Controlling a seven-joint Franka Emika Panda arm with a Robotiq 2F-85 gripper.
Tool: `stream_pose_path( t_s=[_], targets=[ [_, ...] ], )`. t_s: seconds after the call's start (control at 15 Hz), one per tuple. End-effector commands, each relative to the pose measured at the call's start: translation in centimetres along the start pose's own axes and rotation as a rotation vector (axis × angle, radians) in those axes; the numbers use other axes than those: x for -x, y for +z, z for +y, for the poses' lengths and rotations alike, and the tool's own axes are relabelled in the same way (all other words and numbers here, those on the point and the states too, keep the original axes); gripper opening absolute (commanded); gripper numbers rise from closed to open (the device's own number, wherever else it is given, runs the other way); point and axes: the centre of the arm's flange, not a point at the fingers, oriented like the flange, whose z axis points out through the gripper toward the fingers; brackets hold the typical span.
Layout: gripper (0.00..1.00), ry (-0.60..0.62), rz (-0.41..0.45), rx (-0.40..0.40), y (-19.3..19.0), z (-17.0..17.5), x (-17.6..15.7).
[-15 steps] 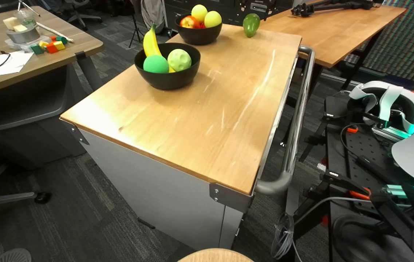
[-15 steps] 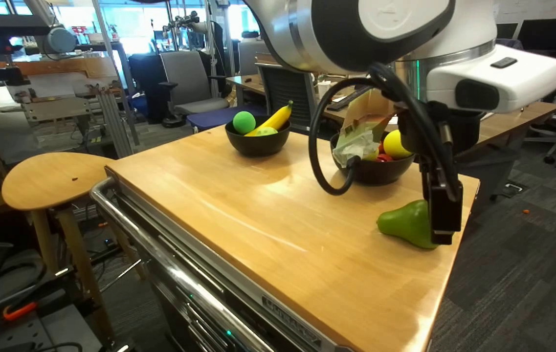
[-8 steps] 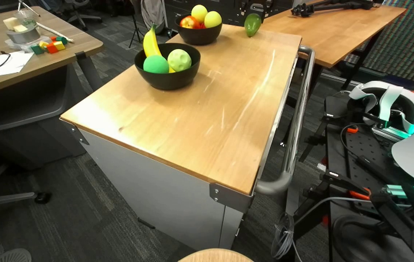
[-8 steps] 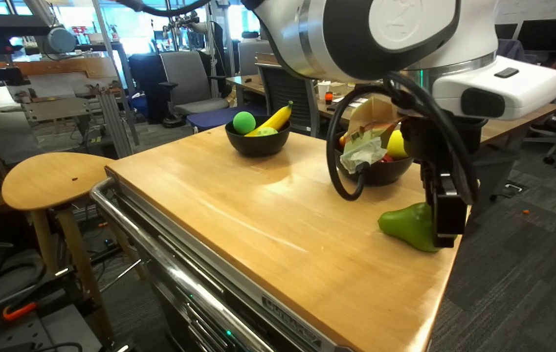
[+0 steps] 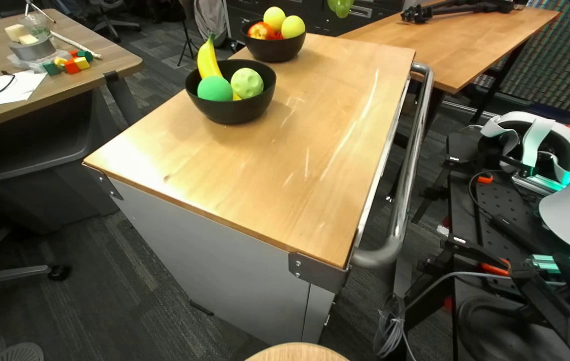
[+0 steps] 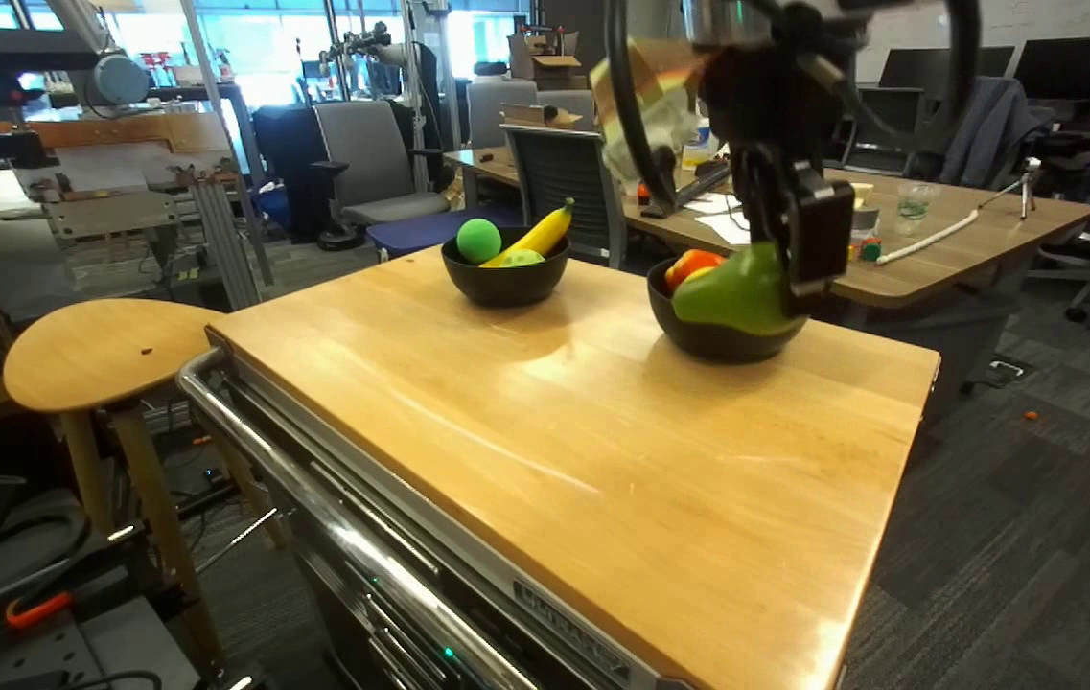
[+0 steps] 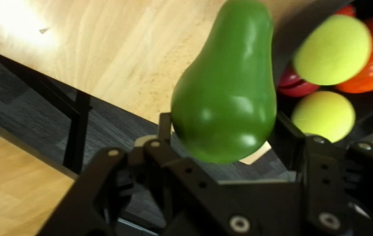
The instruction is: Pick up the fruit toys from the table and put them in the two black bowls.
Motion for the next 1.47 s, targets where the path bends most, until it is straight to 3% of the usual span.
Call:
stream_pose_path(
  t_s=[0.0,0.33,0.53,0.67,0.8,1.4],
  targets=[
    [0.47,-0.081,0.013,-0.181,-7.5,-4.0,4.8],
    [0.47,-0.181,-0.045,-0.426,-12.7,-14.7,13.3],
    [0.47,-0.248,-0.125,-0.569,-12.1,-21.2,17.4],
    [0.47,-0.275,-0.171,-0.612,-10.5,-23.9,19.2],
    [0.47,-0.288,-0.187,-0.609,-8.4,-25.5,20.0],
    [0.47,-0.343,-0.117,-0.393,-0.3,-26.1,19.1]
  ],
)
